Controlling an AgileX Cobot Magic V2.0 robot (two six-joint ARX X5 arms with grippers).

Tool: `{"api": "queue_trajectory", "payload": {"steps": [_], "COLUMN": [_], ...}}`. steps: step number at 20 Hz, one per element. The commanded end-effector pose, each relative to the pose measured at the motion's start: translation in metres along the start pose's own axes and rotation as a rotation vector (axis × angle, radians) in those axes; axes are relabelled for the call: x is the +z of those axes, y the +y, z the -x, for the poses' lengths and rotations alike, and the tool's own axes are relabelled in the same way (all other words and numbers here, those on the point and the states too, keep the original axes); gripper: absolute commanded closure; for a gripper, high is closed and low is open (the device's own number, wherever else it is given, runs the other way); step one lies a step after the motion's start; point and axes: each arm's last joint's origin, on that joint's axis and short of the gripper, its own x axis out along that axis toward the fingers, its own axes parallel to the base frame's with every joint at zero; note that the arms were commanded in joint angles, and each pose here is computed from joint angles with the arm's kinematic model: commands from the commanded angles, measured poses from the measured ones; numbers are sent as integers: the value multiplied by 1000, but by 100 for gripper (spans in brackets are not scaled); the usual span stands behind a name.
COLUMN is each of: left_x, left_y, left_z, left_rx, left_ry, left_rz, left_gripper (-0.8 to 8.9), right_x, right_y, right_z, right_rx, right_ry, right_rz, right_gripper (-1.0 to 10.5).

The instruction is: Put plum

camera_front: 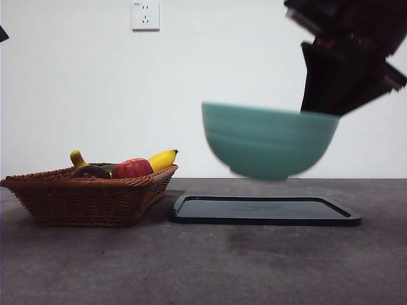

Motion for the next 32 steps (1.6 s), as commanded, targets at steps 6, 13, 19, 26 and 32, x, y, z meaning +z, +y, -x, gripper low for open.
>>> {"api": "queue_trajectory", "payload": {"steps": [6,13,19,26,32], "left_x": [3,3,3,3,3], "left_y": [-1,-1,-1,-1,-1], "left_z": [1,1,1,1,1], "left_rx": [-8,-8,-8,-9,-8], "left_ry": [-8,-8,-8,-7,-8], "left_rz": [-19,-19,-19,-19,-19], "left_gripper": [381,381,381,381,381], "right_x": [-14,-15,-17,-16,3], "right_y": [-2,-4,-2,-2,8], "right_z": [-39,-61,-64,-65,-27], "right_rx": [-37,-51,-62,-73,-92], "right_ry": [70,116,131,127,-11], "right_rz": [-21,-18,-11,-18,1], "right_gripper": [938,938,936,748,738]}}
